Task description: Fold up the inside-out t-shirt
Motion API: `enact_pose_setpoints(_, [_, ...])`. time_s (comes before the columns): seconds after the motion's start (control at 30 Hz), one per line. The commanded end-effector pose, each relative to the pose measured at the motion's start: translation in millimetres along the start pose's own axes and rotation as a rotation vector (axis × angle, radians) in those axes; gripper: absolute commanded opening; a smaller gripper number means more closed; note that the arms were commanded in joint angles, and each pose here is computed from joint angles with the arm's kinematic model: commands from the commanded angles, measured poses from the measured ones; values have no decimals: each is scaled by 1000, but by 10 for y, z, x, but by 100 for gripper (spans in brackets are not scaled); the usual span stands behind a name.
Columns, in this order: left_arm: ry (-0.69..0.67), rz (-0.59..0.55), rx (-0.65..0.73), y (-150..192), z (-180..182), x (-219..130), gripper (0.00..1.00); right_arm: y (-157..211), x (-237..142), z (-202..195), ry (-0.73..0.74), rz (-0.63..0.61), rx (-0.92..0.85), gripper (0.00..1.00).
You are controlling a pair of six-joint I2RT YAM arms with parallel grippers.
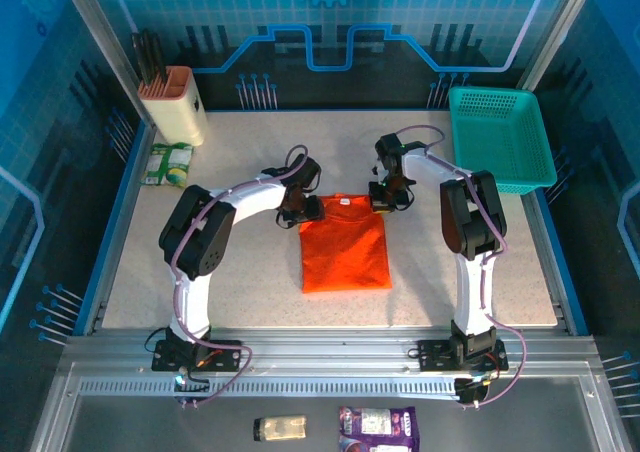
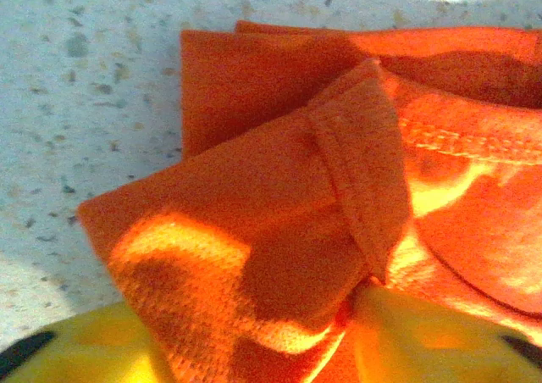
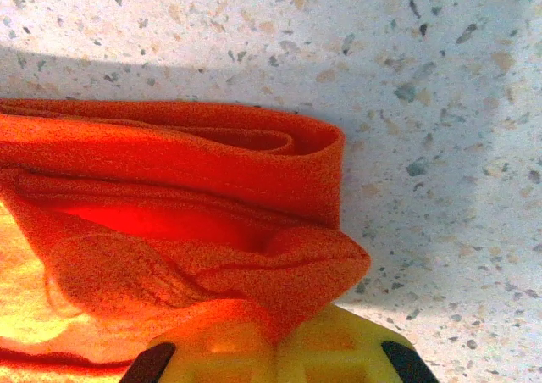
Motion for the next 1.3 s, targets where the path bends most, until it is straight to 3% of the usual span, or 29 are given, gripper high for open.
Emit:
enact_pose_setpoints(0.0, [52,118,-21,238,-59,257,43,157,75,-247,89,67,18,0])
enact_pose_setpoints(0.27, [23,122,-14,253,0,284,20,174,76,-254,85,65,20,0])
enact_pose_setpoints(0.47, [22,36,18,101,29,127,0,124,-6,-273,78,15,35,0])
enact_pose_setpoints(0.9, [200,-324,141,-745,-273,-921,0,-286,-1060,-10,-181,-293,79,0])
enact_pose_setpoints(1.27, [308,-575,220,-1526,-394,-1568,0,-927,-1952,254,-341,-546,19,0])
Point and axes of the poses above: each hand's point on the last joint's axis, 136 mm out from that joint toward the fingers, its own x axis out along the fingers, its own z axis along the line the jaws close on, y = z × x, the point moved 1 cm from there along -x, back along the fingers, and after that the axes turned 14 degrees about x, right-handed, at the moved point
